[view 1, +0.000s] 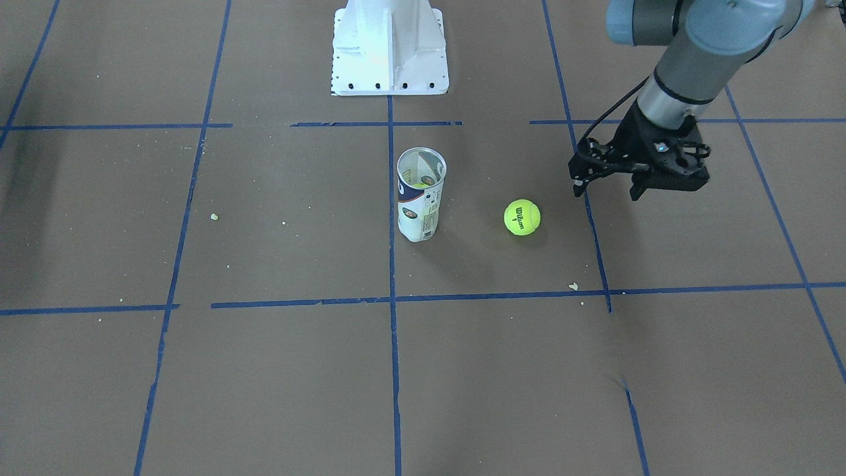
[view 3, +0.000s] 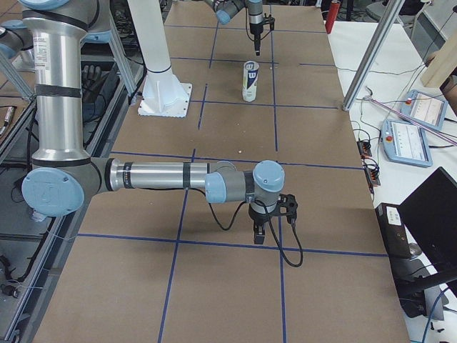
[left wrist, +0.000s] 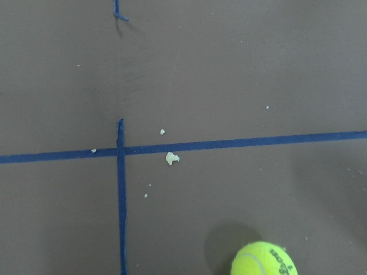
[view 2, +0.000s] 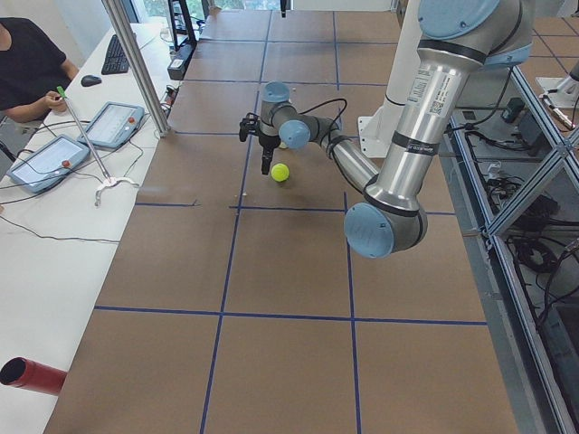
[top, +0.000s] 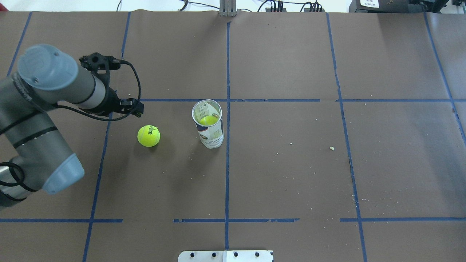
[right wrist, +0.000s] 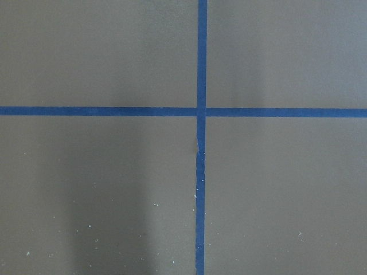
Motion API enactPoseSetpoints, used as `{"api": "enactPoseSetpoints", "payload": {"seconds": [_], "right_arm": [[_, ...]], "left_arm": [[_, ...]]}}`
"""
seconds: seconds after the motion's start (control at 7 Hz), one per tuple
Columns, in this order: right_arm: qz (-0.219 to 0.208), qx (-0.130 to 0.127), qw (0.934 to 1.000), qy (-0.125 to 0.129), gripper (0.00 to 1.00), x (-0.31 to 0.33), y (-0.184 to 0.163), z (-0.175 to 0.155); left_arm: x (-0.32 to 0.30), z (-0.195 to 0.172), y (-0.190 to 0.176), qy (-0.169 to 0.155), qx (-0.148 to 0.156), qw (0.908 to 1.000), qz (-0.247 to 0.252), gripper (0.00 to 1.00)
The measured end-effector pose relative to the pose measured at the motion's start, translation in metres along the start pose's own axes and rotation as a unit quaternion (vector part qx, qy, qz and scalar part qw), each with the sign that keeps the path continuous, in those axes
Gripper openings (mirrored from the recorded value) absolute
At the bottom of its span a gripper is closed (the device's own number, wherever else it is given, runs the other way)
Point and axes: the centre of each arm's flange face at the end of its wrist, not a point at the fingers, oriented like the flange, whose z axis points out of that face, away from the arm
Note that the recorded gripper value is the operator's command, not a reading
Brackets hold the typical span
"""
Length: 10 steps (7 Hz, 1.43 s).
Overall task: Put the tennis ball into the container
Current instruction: 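Move the left gripper down over the loose yellow-green tennis ball, then close the left gripper around the tennis ball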
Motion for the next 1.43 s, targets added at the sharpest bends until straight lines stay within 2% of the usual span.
{"api": "enactPoseSetpoints", "payload": {"seconds": [0.14, 0.43, 0.86, 1.43], "right_arm": [[0.0, 0.0, 1.0, 0.0, 1.0, 0.0, 0.0, 0.0], [0.0, 0.0, 1.0, 0.0, 1.0, 0.0, 0.0, 0.0], [0.0, 0.0, 1.0, 0.0, 1.0, 0.0, 0.0, 0.0], [0.0, 0.0, 1.0, 0.0, 1.0, 0.0, 0.0, 0.0]], "left_arm": [[0.011, 0.021, 0.012, 0.013, 0.001, 0.9998, -0.017, 1.0], [0.018, 0.04, 0.021, 0.025, 0.0, 0.9994, -0.023, 1.0], [0.03, 0.061, 0.018, 0.02, -0.008, 0.9996, -0.02, 1.0], [0.029, 0.067, 0.018, 0.014, -0.009, 0.9997, -0.019, 1.0]]}}
